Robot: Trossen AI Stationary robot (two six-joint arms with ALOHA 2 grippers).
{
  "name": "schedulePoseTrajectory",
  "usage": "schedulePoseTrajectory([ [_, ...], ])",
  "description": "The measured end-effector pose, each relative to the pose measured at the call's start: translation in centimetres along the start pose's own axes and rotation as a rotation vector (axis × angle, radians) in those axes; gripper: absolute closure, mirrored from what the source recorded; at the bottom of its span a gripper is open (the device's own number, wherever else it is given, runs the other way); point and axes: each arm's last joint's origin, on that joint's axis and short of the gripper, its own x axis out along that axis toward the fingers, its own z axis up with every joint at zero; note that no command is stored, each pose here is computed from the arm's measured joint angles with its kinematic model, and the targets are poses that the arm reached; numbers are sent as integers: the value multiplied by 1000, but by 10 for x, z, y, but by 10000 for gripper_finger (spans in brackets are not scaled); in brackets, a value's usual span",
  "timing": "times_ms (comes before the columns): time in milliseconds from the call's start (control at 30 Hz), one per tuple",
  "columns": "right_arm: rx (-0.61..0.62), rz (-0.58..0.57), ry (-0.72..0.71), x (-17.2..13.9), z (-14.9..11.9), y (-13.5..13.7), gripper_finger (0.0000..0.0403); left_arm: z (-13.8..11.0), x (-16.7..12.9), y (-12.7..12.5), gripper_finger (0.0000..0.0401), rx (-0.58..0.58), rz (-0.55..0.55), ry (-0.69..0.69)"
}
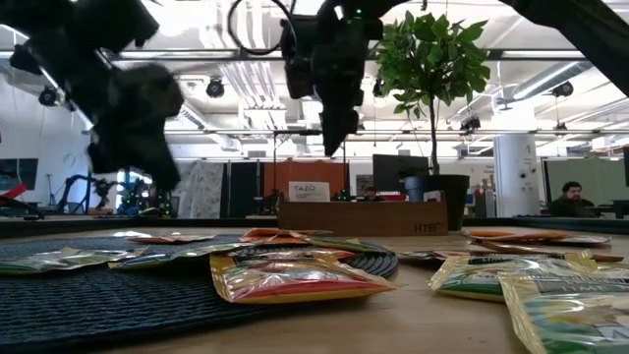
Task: Pick & Place Tea
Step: Put the orange tea bag into the middle section of the brown wooden organizer
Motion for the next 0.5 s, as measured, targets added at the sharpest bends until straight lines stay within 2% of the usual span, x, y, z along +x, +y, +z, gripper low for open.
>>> schedulePoseTrajectory([
  [67, 36, 11, -3, 10, 1, 9, 250, -5, 0, 6, 311, -102, 66, 47],
  [167, 124, 74, -73, 24, 7, 16, 252, -10, 0, 6, 311, -192, 72, 81],
  [300, 264, 161, -212, 43, 19, 23, 252, -16, 2, 4, 311, -212, 11, 73],
  [500, 372, 258, -337, 61, 28, 29, 255, -27, 10, 7, 311, -260, -72, 75],
])
